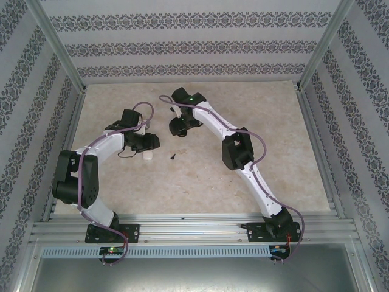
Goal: Insert the wireless bluetooth earbuds into the charging case
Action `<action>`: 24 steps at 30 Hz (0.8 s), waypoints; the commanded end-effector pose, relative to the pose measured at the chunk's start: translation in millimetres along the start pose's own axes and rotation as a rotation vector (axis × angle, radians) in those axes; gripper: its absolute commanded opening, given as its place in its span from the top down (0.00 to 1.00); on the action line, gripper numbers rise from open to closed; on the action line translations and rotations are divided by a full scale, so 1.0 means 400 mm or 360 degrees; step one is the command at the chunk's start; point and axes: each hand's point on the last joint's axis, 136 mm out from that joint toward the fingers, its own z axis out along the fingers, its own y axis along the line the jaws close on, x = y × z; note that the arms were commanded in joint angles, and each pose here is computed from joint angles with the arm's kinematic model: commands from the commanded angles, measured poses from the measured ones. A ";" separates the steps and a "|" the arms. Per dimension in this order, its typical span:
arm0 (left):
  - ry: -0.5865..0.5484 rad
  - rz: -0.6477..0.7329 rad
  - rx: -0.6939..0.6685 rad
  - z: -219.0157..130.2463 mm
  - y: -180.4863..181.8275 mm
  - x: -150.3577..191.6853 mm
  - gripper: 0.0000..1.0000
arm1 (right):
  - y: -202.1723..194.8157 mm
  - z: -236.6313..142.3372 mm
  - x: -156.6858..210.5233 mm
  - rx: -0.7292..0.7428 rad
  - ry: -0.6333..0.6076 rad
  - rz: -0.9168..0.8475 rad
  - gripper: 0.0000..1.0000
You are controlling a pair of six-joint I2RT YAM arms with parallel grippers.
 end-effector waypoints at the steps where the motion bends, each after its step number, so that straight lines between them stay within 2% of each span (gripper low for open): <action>1: -0.0055 -0.0021 0.0035 -0.014 0.000 -0.015 0.55 | 0.006 0.017 0.036 0.0044 0.0096 -0.0066 0.32; 7: -0.0058 -0.0013 0.0037 -0.018 0.001 -0.009 0.56 | 0.011 0.038 0.051 0.0054 0.0130 -0.0075 0.43; 14: -0.0081 0.0013 0.0056 -0.031 -0.003 -0.004 0.56 | 0.041 0.025 0.057 -0.0020 0.0140 0.0002 0.60; 19: -0.0174 0.0088 0.0114 -0.060 -0.027 -0.017 0.56 | 0.078 -0.018 0.066 -0.0158 0.0107 0.0241 0.62; 24: -0.0371 0.0206 0.0288 -0.111 -0.086 -0.035 0.55 | 0.126 -0.129 0.043 -0.0369 -0.0142 0.0557 0.62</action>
